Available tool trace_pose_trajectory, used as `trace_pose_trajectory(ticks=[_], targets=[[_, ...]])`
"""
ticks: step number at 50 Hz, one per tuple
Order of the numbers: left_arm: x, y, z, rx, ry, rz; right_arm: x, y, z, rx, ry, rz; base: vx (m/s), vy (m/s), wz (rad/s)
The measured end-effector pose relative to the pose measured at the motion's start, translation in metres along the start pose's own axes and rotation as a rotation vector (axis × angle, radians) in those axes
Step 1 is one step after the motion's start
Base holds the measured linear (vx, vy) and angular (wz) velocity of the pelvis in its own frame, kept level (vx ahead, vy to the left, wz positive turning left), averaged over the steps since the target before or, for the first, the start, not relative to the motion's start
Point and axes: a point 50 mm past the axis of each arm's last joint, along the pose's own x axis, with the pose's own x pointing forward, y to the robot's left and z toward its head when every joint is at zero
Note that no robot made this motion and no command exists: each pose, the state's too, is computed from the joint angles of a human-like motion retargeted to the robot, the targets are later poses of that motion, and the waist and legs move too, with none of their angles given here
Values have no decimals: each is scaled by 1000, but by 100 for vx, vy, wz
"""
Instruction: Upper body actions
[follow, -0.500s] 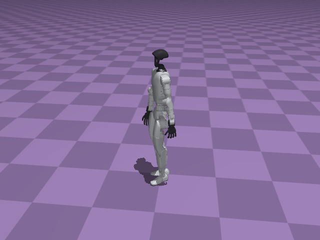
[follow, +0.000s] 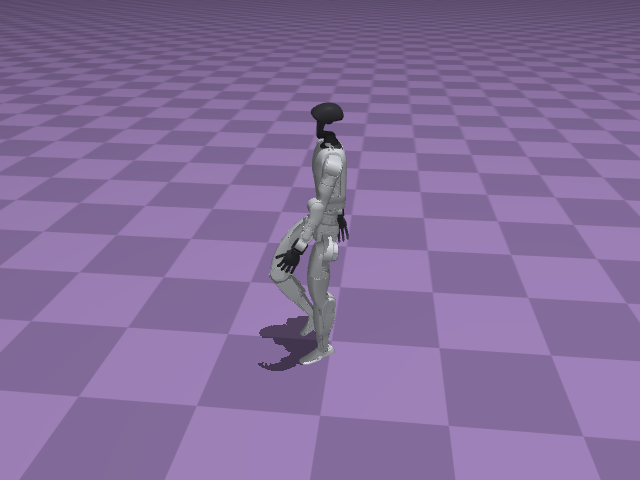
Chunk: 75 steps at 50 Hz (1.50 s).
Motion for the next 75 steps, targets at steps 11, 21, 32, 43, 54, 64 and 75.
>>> trace_pose_trajectory(ticks=[11,21,32,43,54,64,75], targets=[[3,0,34,20,-133,-14,-7,-23,-40,238,104,-130,3,0,9],[-10,-17,-49,-63,116,-30,1,-1,14,136,-37,7,3,-8,-23],[-17,-21,-71,-65,174,-38,1,8,62,-108,-163,31,-12,-16,-5],[-48,-28,-141,-144,373,35,1,11,54,-35,-80,21,-6,-14,17],[-128,-46,-243,-198,721,39,-16,58,153,-121,-315,160,-10,-8,19],[-162,-72,-269,-304,853,9,-73,105,264,-162,-671,307,-8,-1,-19],[-150,-63,-261,-315,790,-6,-74,119,261,-243,-682,329,2,2,1]])
